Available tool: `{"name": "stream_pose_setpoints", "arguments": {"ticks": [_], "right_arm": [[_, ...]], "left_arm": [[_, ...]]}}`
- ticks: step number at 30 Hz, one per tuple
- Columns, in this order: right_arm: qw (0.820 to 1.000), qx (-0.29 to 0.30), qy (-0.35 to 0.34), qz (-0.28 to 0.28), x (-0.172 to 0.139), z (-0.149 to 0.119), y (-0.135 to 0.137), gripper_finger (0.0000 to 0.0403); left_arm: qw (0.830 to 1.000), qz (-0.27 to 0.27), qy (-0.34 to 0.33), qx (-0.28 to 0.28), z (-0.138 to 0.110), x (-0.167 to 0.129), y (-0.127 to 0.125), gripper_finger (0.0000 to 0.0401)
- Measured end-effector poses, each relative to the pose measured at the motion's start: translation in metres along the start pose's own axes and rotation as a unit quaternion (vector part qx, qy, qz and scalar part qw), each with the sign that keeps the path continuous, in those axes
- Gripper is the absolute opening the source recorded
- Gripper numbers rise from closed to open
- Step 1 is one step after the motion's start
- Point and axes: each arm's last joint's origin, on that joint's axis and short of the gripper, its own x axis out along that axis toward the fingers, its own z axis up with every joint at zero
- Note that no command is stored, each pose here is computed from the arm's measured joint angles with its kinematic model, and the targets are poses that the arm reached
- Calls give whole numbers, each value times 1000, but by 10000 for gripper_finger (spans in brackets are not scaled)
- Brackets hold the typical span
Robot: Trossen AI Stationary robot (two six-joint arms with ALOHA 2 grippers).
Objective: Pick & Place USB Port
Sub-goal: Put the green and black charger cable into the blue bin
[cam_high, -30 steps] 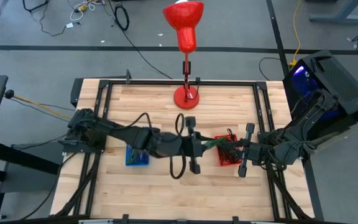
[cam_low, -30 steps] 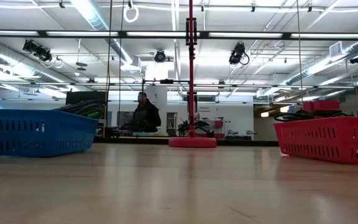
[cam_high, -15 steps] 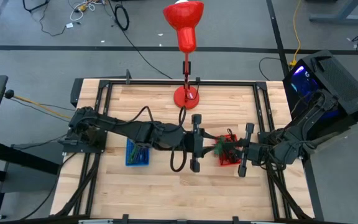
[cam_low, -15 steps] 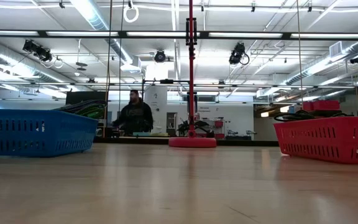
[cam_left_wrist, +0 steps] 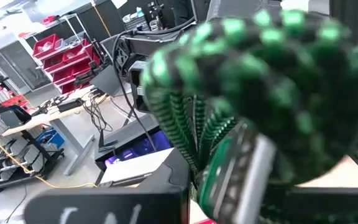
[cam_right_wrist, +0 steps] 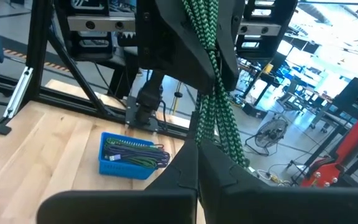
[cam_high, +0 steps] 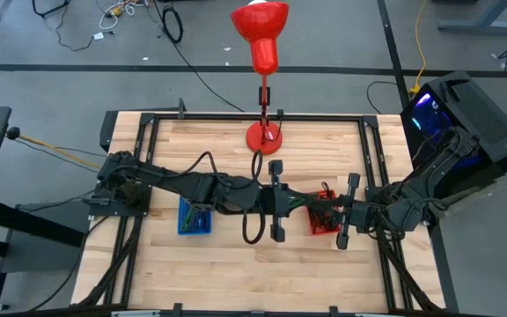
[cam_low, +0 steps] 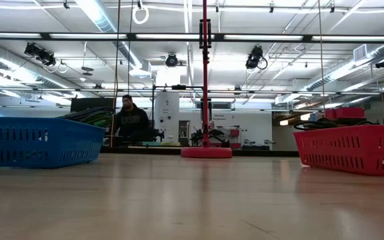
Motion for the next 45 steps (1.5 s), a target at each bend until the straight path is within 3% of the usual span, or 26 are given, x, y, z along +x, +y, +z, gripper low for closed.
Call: {"name": "stream_pose_setpoints", "arguments": {"ticks": [4, 9, 11, 14, 18, 25, 29, 31, 37, 42, 45], "right_arm": [[1000, 4, 2, -3, 0, 0, 0, 0], [1000, 13, 17, -21, 0, -3, -1, 8], [999, 4, 32, -30, -1, -7, 0, 18], [999, 2, 43, -25, -1, -11, 1, 32], [998, 6, 64, -26, -2, -18, 2, 44], [995, 12, 94, -33, -4, -27, 2, 48], [995, 11, 96, -35, -4, -28, 2, 47], [995, 7, 98, -35, -4, -29, 2, 47], [994, 5, 108, -31, -5, -32, 2, 47], [992, 5, 119, -32, -6, -36, 2, 47], [992, 2, 124, -32, -6, -37, 2, 47]], "left_arm": [[1000, 18, 10, 3, -1, 0, 1, 27], [993, 83, 80, 34, -8, -9, -6, 27], [983, 121, 124, 56, -10, -19, -7, 27], [970, 173, 165, 40, -9, -39, -6, 27], [945, 198, 259, -12, -29, -69, -9, 27], [874, 282, 377, -119, -60, -121, -17, 27], [860, 261, 403, -175, -69, -131, -32, 27], [844, 258, 422, -207, -72, -135, -33, 27], [785, 265, 499, -255, -98, -138, -41, 27], [718, 272, 576, -282, -124, -138, -42, 27], [692, 272, 604, -286, -134, -137, -41, 27]]}}
